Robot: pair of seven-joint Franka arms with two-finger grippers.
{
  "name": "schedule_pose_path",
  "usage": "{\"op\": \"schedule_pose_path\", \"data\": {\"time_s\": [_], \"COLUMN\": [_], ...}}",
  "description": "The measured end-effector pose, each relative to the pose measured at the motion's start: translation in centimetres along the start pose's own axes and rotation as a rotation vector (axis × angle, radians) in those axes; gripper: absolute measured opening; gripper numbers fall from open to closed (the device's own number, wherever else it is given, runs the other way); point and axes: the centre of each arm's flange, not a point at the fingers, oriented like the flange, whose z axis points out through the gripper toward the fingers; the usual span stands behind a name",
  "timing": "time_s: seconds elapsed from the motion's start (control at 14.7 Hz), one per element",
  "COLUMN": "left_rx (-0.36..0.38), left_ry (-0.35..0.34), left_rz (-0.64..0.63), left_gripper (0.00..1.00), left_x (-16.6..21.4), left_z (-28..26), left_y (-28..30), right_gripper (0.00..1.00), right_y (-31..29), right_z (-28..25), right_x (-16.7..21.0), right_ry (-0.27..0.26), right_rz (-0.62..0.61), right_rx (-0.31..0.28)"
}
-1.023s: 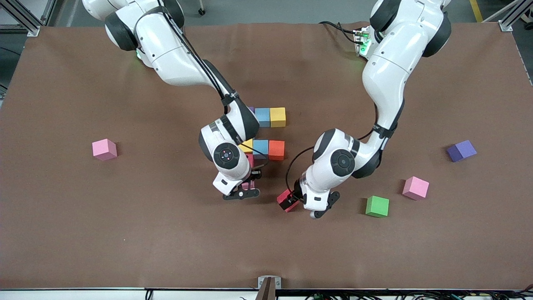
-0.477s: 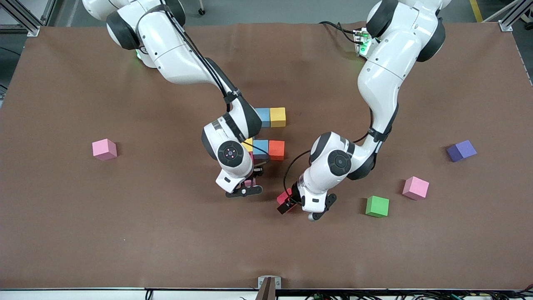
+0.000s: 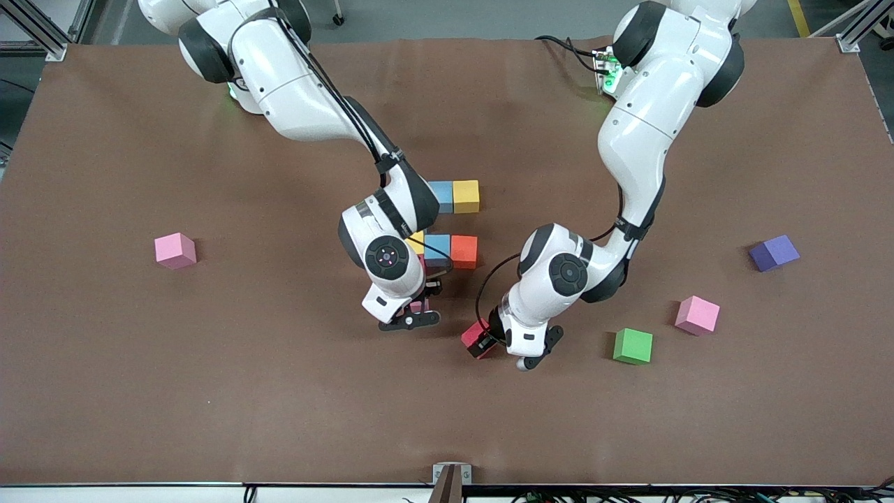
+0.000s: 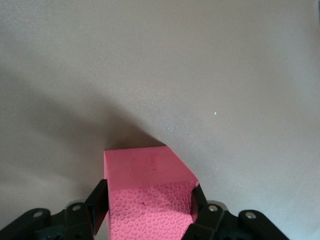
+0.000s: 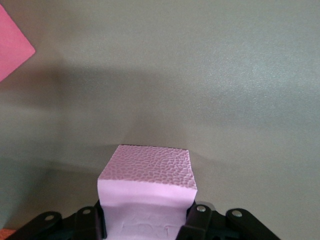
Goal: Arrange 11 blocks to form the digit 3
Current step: 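Lift the red block with the left gripper while the right gripper releases lavender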
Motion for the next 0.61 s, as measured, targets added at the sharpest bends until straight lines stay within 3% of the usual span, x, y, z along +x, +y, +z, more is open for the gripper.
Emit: {"op": "schedule_pose_path", "data": {"time_s": [0.14, 0.48, 0.61], "left_rx": [-0.005, -0.042, -0.057], "left_ry": [0.002, 0.021, 0.031], "left_rz": [0.000, -0.008, -0.018], "left_gripper": [0.60, 0.60, 0.60], "left_x": [0.0, 1.3, 2.1], "left_z": [-0.1, -1.9, -3.4], "left_y": [0.1, 1.1, 1.6], "right_gripper": [0.53, 0.55, 0.68], "right_y": [0.0, -0.1, -0.2], "right_z": [0.0, 0.0, 0.5], "right_x": [0.0, -0.2, -0.6], "right_ry": [0.000, -0.013, -0.033], "right_rz": [0.000, -0.002, -0.003], "right_rx": [0.000, -0.003, -0.009]}}
